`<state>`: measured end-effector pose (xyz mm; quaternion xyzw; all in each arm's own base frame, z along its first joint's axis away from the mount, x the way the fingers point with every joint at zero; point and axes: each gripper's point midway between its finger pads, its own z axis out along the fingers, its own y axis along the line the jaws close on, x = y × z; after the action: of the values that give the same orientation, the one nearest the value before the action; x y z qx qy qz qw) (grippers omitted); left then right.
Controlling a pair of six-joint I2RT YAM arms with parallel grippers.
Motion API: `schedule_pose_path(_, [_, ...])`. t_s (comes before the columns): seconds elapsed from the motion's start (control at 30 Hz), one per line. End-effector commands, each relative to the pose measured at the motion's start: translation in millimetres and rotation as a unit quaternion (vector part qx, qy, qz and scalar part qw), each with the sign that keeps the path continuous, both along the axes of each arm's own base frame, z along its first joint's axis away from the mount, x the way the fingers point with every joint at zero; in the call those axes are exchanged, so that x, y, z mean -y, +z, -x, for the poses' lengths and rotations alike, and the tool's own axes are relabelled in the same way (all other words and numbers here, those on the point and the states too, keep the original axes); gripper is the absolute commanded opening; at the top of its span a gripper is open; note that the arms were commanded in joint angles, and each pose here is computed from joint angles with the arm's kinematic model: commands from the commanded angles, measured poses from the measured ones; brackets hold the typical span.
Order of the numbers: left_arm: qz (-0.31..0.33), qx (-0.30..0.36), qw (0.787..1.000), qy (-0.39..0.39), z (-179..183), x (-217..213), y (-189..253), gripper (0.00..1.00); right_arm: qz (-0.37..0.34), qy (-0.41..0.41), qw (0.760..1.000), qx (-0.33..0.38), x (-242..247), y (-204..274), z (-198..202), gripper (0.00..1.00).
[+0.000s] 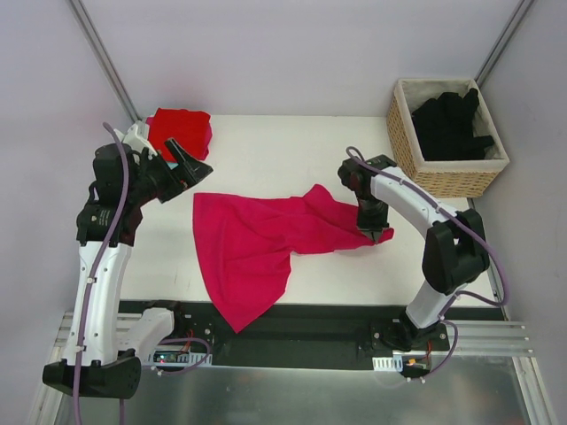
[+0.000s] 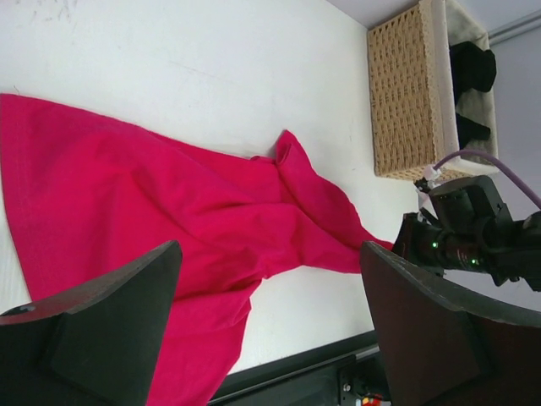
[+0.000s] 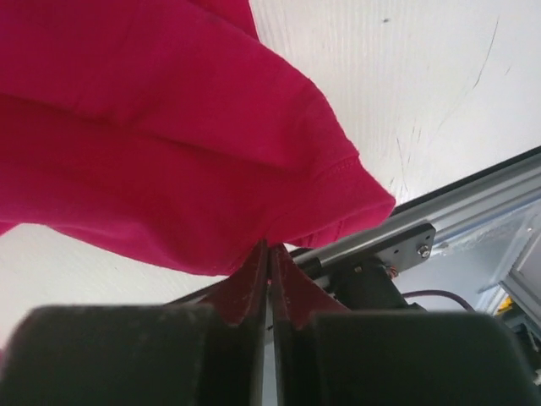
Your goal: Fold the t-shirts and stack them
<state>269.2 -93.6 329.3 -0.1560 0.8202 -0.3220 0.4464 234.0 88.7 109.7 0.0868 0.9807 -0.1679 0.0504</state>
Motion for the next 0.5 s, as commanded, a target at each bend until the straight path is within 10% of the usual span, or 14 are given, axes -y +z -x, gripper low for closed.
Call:
schedule_pose_path(0.0, [-0.005, 0.002, 1.000, -0.029, -7.1, 6.3, 0.5, 0.87, -0.007, 0.017, 1.000, -0.017, -1.6, 14.6, 16.0, 0.21])
schedule_pose_path(0.03, [-0.014, -0.018, 0.999, -0.031, -10.2, 4.8, -12.1, 0.88, 0.000, 0.021, 1.000, -0.005, 1.1, 21.4, 13.5, 0.47])
schedule_pose_path(0.13, [-0.036, -0.076, 0.996, -0.014, -17.4, -4.2, -51.5, 0.89, 0.027, 0.033, 0.997, 0.067, 8.8, 51.5, -12.0, 0.59])
schedule_pose_path(0.47, [-0.090, -0.190, 0.974, 0.086, -31.4, -60.8, -131.1, 0.88, -0.111, 0.051, 0.986, 0.114, -7.8, 20.5, -106.9, 0.61])
